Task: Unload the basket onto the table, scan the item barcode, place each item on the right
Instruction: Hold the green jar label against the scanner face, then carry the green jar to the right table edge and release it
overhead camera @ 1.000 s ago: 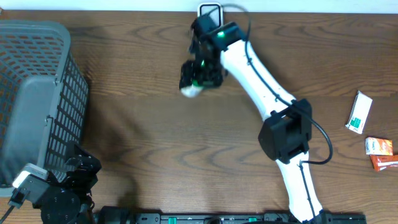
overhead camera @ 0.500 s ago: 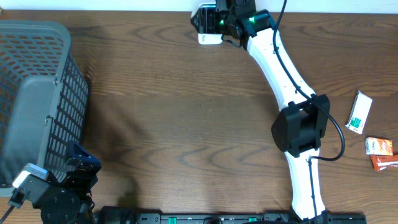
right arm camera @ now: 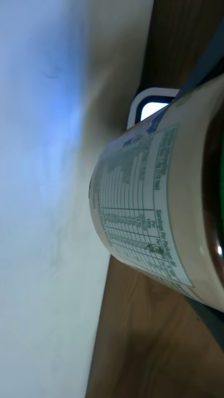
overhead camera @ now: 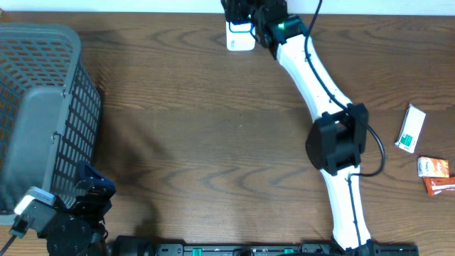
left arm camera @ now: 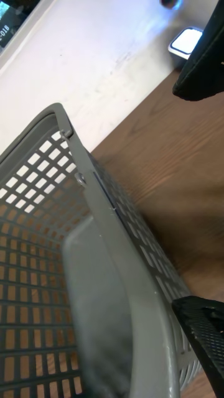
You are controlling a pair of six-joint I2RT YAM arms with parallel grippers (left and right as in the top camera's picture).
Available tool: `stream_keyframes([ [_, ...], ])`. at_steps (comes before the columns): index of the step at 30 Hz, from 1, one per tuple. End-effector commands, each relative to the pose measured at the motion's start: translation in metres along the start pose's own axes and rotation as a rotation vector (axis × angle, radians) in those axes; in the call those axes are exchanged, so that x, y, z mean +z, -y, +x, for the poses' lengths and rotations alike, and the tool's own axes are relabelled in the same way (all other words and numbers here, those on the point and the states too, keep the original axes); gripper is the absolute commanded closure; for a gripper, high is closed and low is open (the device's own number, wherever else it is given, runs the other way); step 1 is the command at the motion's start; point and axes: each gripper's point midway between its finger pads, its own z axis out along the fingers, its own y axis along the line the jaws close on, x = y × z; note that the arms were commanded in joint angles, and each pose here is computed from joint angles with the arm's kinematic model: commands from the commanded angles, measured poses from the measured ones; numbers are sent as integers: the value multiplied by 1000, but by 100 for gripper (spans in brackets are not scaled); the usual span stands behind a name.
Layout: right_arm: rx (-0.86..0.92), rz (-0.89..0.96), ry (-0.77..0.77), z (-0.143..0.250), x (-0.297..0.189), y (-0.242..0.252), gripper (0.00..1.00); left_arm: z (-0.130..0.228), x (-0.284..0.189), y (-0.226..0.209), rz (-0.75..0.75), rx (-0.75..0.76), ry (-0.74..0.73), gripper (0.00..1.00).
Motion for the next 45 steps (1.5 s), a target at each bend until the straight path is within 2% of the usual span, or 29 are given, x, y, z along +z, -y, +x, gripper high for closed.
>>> stream_keyframes([
  [1,-57,34,5,13,20,16,52,-2,-1,-1,-4,-5,9,2],
  [12,-162,136,78,5,30,35,51,-2,-1,-1,-4,-5,9,2],
  [17,-166,223,149,-8,30,48,52,-2,-1,-1,-4,-5,9,2],
  [31,-162,298,199,-6,39,58,52,-2,-1,-1,-4,-5,9,2],
  [38,-173,315,91,3,22,55,54,-2,-1,-1,-4,-5,9,2],
  [45,-177,464,-73,-10,-51,80,51,-2,-1,-1,-4,-5,9,2],
])
